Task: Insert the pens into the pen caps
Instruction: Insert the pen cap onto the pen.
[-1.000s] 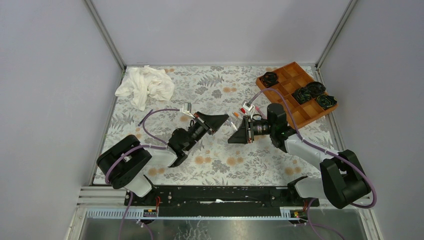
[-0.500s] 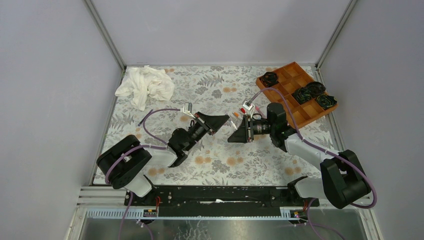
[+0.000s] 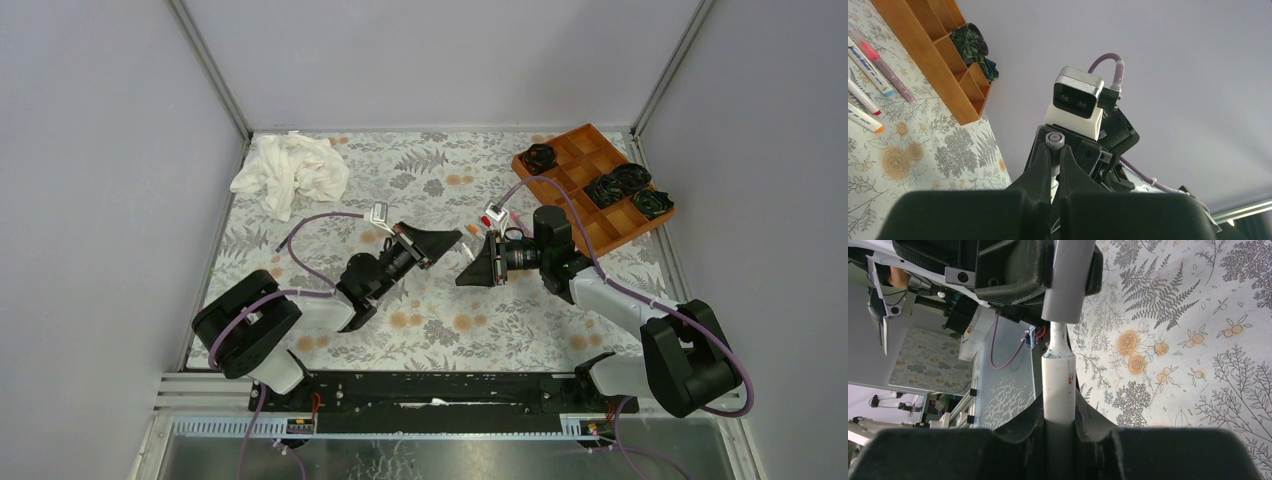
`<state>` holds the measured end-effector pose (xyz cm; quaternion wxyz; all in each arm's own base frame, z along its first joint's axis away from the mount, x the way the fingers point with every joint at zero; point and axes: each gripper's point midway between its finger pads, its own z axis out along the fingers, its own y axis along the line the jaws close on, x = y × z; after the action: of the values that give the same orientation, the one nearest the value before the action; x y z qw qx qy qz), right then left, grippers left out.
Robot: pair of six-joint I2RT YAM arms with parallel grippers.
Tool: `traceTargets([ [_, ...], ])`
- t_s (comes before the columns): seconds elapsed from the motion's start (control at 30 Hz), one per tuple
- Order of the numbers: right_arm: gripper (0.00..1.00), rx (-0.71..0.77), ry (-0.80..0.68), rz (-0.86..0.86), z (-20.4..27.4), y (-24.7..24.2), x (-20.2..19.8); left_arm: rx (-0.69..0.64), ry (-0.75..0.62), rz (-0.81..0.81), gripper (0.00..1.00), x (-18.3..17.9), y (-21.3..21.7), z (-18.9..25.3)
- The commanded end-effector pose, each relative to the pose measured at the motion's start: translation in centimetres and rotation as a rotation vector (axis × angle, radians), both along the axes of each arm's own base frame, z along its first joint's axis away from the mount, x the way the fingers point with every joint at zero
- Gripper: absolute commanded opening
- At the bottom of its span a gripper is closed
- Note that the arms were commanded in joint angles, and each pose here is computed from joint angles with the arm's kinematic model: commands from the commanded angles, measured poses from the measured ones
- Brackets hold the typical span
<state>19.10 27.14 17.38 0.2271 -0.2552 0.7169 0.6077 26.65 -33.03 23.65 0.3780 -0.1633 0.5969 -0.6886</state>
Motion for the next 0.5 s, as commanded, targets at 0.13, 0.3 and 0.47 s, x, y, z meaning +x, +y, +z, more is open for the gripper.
traceTargets([
  [0.13, 0.0, 0.065, -0.054, -0.01, 2.9, 0.3, 0.8, 0.049, -0.068, -0.078, 0.0, -1.9, -1.2, 0.5],
  [0.3, 0.0, 0.101, -0.038, -0.021, 3.7, -0.1, 1.1, 0.032, -0.101, -0.111, 0.0, -2.5, -1.4, 1.1],
  [0.47, 0.0, 0.105, -0.039, -0.022, 3.8, -0.1, 1.1, 0.028, -0.129, -0.149, 0.0, -3.0, -2.2, 1.6],
])
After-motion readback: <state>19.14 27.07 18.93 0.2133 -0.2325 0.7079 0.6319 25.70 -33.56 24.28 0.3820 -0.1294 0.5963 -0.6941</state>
